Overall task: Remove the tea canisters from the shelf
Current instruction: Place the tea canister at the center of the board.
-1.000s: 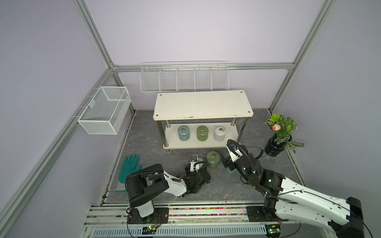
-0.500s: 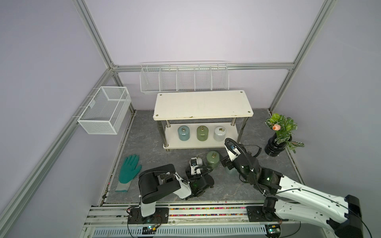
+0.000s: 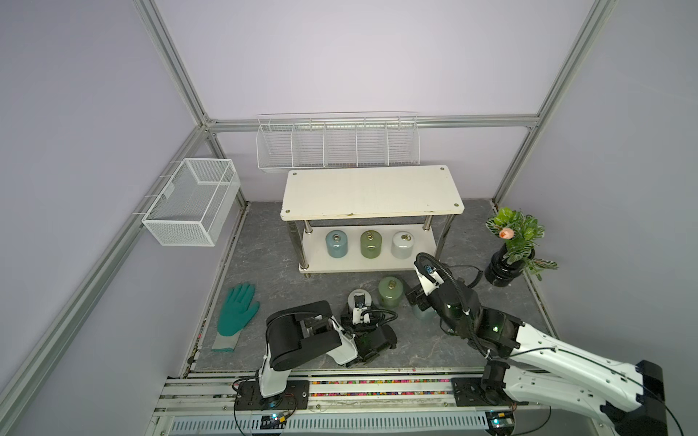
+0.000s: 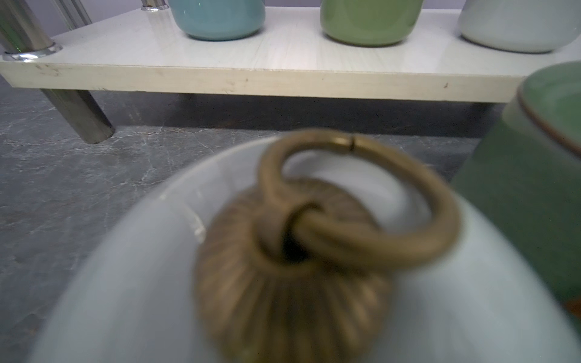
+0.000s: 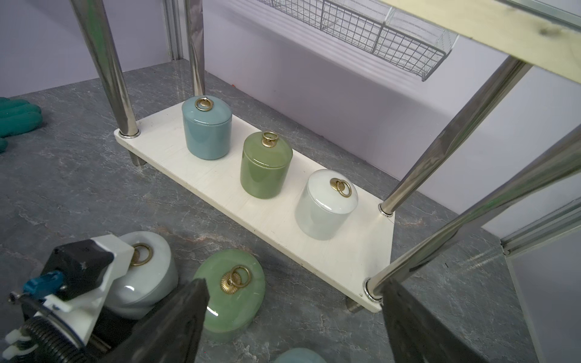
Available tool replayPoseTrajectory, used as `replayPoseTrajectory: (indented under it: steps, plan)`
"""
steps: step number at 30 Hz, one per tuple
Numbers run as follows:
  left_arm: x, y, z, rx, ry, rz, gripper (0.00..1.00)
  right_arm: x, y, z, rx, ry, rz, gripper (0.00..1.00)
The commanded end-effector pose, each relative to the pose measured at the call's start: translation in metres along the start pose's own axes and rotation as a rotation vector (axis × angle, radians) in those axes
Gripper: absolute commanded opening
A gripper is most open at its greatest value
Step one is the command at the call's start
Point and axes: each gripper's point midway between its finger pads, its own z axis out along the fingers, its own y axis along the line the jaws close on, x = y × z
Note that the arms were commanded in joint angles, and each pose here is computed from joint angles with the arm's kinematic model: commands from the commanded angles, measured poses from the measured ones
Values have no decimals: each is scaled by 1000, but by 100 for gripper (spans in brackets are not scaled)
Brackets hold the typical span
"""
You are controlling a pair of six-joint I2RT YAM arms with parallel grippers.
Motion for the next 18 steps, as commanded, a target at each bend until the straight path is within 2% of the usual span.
replayPoseTrajectory:
  steps: [1, 6, 18]
  plan:
    - [133, 123, -21, -163, 523, 515, 87, -6, -2, -5, -1, -28, 19, 89]
    - [124, 121, -27, -155, 481, 497, 96, -5, -2, -5, 0, -24, 14, 89]
    - [84, 96, -48, -117, 371, 471, 99, -5, -1, -3, 0, -28, 18, 89]
